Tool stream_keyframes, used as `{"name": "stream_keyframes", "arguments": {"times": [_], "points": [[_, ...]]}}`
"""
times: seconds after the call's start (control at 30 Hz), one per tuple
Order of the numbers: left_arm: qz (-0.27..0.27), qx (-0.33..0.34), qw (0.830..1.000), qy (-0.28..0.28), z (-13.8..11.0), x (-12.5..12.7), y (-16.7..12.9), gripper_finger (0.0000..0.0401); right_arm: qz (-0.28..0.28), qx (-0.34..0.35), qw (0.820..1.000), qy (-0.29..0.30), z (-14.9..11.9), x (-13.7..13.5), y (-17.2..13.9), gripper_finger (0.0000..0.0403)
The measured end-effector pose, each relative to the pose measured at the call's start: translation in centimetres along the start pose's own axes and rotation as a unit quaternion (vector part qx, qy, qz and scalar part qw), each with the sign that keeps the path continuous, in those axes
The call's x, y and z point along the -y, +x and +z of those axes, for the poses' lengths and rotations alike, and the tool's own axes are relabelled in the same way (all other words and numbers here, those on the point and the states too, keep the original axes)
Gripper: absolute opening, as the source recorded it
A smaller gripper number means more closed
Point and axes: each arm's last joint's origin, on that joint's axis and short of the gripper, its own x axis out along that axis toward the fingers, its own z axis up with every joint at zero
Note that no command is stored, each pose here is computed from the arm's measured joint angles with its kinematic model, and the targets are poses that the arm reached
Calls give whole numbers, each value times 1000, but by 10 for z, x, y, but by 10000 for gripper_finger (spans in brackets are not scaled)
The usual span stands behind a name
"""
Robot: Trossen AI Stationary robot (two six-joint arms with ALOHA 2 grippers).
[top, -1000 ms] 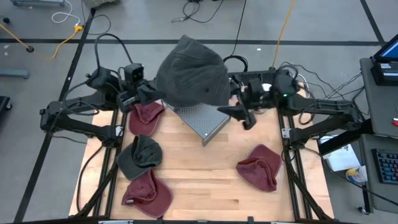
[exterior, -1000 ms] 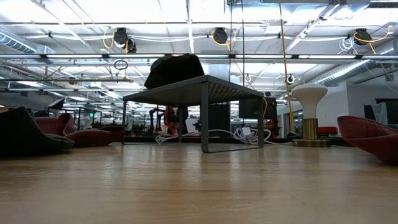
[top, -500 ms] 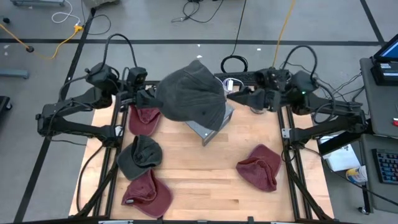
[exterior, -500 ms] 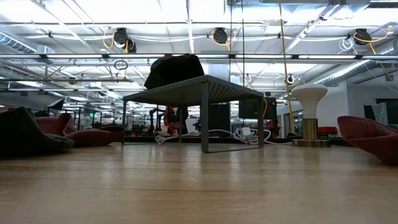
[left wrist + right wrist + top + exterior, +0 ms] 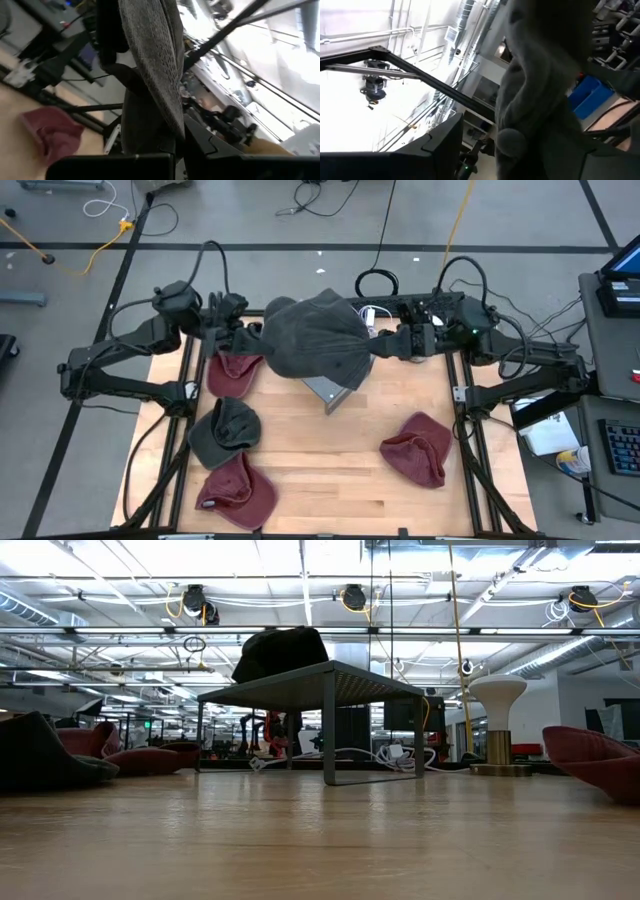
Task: Pick & Place hat
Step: Stack the bottom black cap on the black cap on the shelf
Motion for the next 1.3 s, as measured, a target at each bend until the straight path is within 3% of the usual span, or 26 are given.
{"name": "stream_keyframes", "arguments": {"times": [0.23, 0.6, 0.73, 1.03, 1.3], "points": [[39, -9, 999, -30, -5, -7, -1, 8, 27, -5, 999, 17, -3, -8, -1, 224], [66, -16, 995, -79, -8, -12, -1, 8, 9, -10, 998, 63, -4, -5, -2, 219], [76, -15, 994, -82, -9, -14, -1, 8, 9, -10, 998, 64, -4, -5, -2, 179], [78, -14, 992, -95, -9, -14, -1, 8, -13, -28, 996, 82, -7, -1, -2, 20], [77, -13, 992, -96, -9, -14, -1, 23, -14, -30, 998, 57, -7, 0, -2, 21]]}}
